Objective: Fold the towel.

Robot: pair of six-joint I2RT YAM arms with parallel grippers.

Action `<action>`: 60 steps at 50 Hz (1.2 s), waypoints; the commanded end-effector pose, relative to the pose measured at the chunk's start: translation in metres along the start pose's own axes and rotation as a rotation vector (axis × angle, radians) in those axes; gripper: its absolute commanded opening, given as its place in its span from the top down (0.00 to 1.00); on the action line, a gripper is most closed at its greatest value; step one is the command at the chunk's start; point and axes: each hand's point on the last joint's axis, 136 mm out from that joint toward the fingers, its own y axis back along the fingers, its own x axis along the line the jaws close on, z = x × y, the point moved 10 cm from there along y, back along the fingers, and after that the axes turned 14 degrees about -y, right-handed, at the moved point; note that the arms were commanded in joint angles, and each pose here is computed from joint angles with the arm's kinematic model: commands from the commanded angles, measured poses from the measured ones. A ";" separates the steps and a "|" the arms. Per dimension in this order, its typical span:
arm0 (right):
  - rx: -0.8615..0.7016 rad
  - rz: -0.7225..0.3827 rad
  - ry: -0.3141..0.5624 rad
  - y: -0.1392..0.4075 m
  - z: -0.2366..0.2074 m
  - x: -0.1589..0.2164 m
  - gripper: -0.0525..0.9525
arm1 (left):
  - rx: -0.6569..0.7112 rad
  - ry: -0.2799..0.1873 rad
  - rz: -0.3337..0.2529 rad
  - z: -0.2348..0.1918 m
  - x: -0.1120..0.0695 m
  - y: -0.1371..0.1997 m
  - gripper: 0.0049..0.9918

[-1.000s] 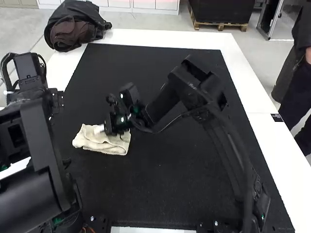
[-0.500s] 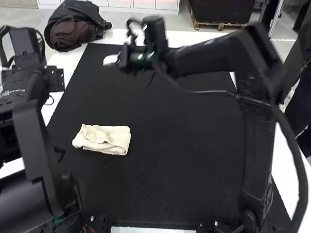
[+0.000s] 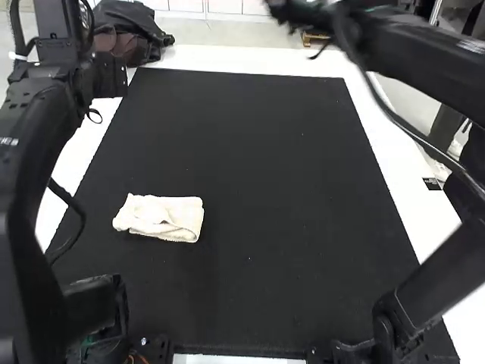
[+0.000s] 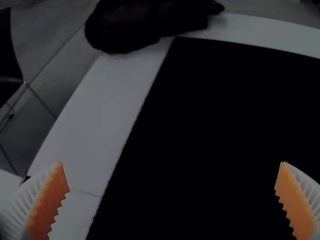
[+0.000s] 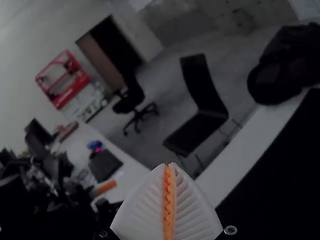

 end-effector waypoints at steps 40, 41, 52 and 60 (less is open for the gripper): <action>-0.750 -0.059 0.562 0.271 -0.100 0.130 0.04 | -0.757 0.122 0.067 0.024 0.009 0.192 0.02; -0.780 -0.066 0.582 0.275 -0.104 0.133 0.04 | -0.771 0.125 0.078 0.021 0.009 0.196 0.02; -1.025 -0.308 0.730 0.302 -0.118 0.134 0.04 | -0.883 0.126 0.265 -0.010 0.017 0.229 0.02; -1.054 -0.518 0.765 0.301 -0.111 0.100 0.04 | -0.801 0.126 0.346 -0.016 0.020 0.221 0.02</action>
